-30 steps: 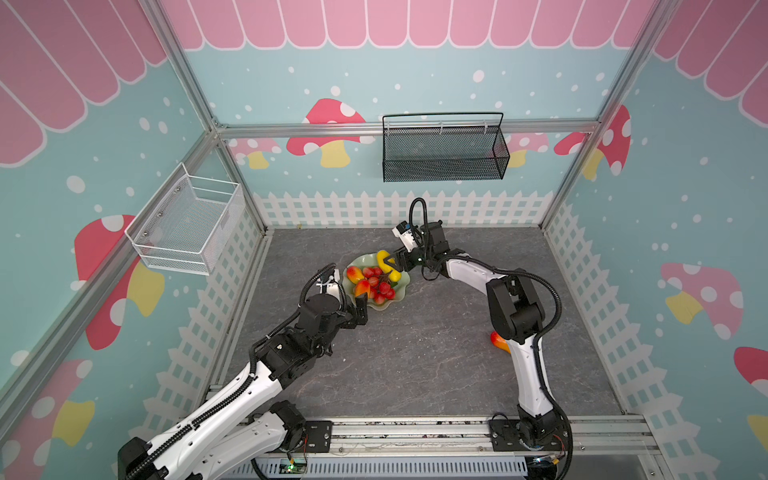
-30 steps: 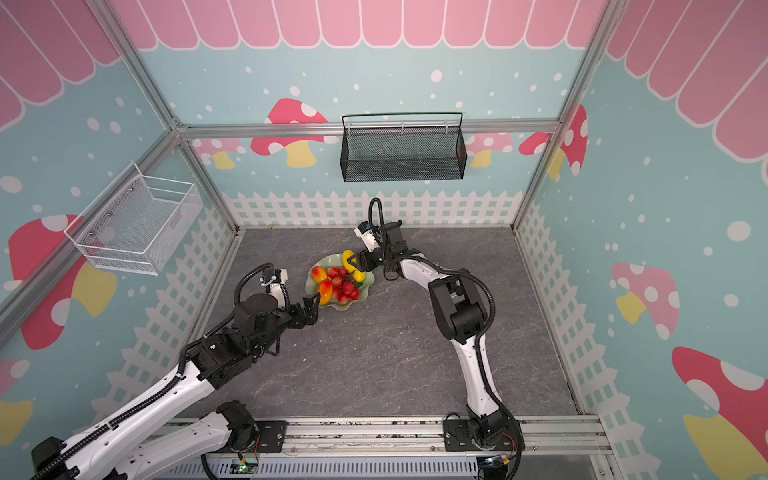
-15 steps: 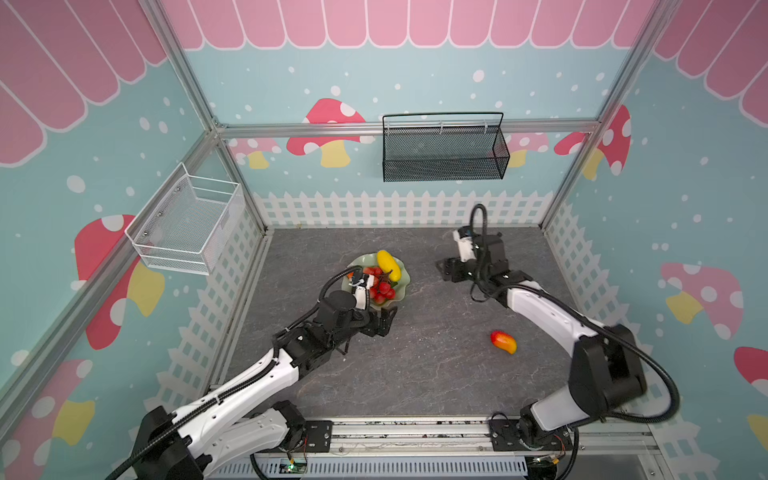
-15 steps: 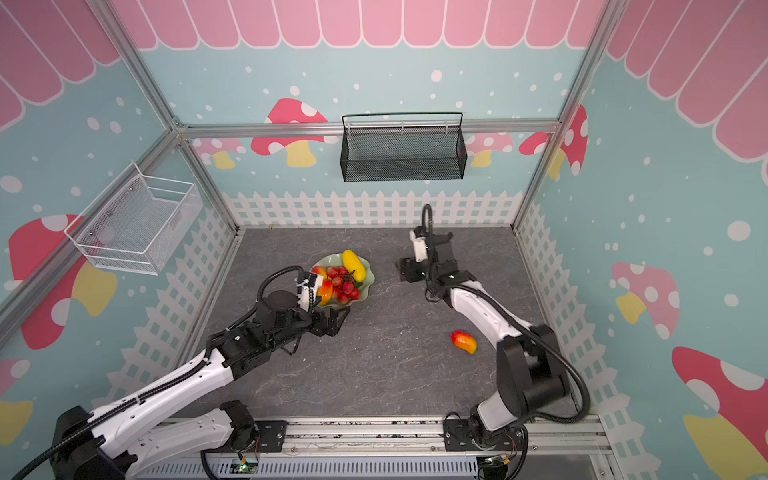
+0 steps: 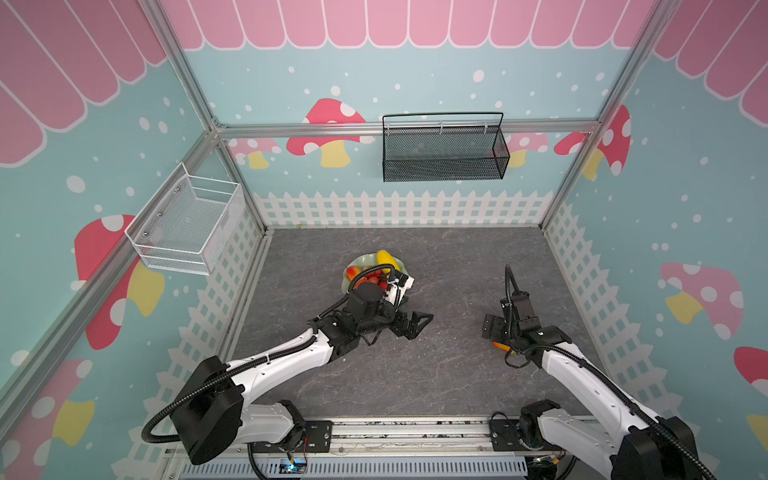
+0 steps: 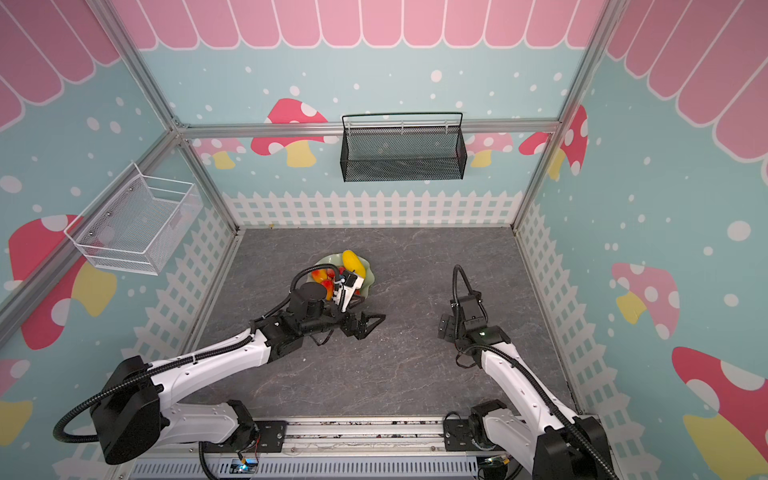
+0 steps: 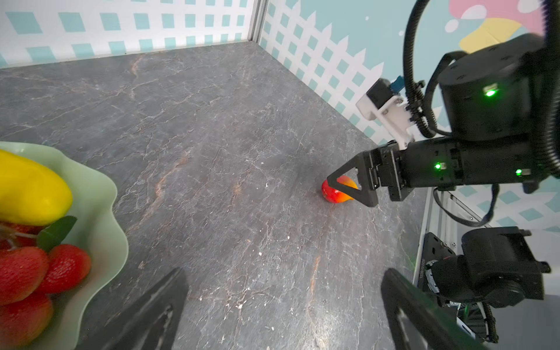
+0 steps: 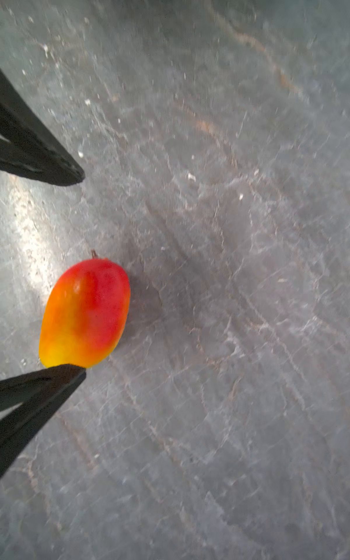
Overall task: Place and organize the fake fruits in the fruit bowl
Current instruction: 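Move the right gripper to the last mango and grasp it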
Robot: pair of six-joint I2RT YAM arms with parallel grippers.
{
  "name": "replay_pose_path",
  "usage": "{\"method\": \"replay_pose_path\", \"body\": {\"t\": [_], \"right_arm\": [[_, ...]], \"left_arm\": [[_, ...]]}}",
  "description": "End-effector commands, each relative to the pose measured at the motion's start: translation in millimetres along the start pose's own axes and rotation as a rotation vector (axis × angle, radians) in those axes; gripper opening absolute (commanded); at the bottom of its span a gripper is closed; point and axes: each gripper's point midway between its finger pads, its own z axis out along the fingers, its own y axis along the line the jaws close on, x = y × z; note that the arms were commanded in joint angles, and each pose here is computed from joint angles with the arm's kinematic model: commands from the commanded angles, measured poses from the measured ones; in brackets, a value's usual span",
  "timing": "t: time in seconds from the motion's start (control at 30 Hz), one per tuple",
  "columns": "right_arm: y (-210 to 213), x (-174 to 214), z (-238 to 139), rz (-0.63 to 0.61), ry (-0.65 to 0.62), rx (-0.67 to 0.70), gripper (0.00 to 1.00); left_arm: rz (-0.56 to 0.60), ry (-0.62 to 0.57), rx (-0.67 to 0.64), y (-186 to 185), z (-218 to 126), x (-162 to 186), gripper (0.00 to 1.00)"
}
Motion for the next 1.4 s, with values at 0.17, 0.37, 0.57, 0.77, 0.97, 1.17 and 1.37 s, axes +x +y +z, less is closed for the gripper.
{"method": "replay_pose_path", "body": {"t": [0.17,0.37,0.57,0.77,0.97,1.17,1.37], "right_arm": [[-4.3,8.3,14.8,0.03,0.022,-0.022,0.97],[2.9,25.2,21.5,0.011,0.074,-0.079,0.97],[11.9,32.6,23.1,0.002,0.102,-0.135,0.97],[15.2,33.5,25.4,-0.016,0.109,-0.15,0.88],[18.0,32.7,29.5,-0.034,0.112,-0.157,0.8],[23.6,36.6,36.3,-0.042,0.136,-0.181,0.71],[27.9,34.9,37.7,-0.059,0.133,-0.2,0.67]], "left_arm": [[0.014,-0.038,0.013,-4.3,-5.6,-4.2,1.0],[0.017,-0.025,0.004,-2.2,-2.7,-2.6,1.0],[0.007,-0.021,-0.005,0.4,1.7,-3.2,1.0],[-0.012,-0.018,-0.011,2.4,3.4,-0.5,1.0],[-0.008,-0.023,-0.02,3.4,1.0,-1.8,1.0],[-0.014,-0.027,-0.027,3.6,-0.9,-3.2,1.0],[-0.018,-0.025,-0.033,5.4,0.2,-2.3,1.0]]}}
